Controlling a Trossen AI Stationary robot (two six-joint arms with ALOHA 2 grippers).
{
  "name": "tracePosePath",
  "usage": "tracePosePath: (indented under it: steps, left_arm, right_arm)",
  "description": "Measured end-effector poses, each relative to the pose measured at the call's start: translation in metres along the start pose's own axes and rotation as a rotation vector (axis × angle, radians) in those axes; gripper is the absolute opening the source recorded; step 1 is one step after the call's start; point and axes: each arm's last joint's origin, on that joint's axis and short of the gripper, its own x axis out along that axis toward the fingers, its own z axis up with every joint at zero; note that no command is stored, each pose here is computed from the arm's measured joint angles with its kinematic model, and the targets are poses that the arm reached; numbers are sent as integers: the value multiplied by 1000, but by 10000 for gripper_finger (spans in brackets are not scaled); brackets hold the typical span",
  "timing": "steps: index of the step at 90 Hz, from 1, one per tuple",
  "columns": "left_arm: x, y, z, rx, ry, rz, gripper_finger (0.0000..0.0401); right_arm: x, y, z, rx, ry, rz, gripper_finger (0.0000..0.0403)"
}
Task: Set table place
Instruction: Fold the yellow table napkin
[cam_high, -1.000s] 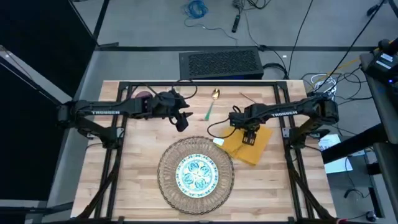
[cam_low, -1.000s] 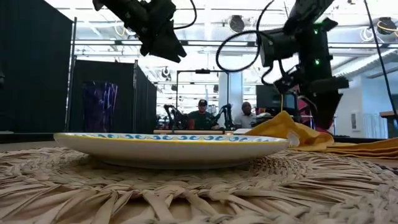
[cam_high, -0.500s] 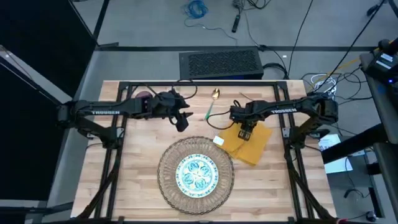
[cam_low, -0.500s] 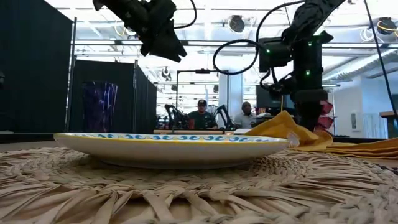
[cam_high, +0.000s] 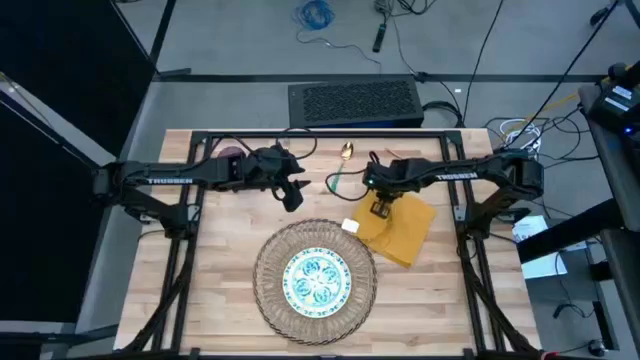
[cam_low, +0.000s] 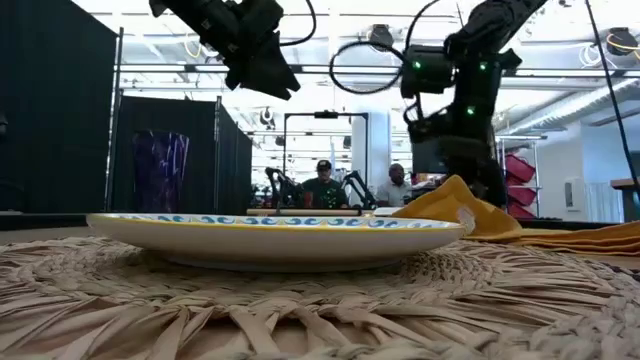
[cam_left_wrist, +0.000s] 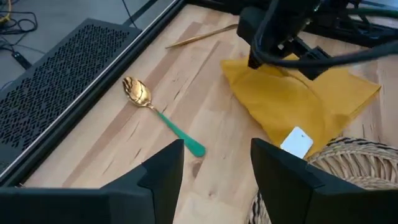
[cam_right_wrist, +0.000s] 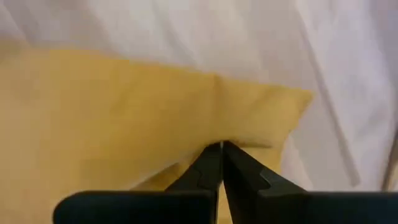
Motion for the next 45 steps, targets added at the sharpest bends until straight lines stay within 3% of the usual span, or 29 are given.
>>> tracePosePath:
  steps: [16,45]
  left_arm:
    - [0,0,0,0,0,0,171]
    - [0,0,0,1,0,0,171]
  right_arm:
    - [-3,-10,8,55,-25,-6,0]
    - [-5,-20,-15,73,199,-155,0]
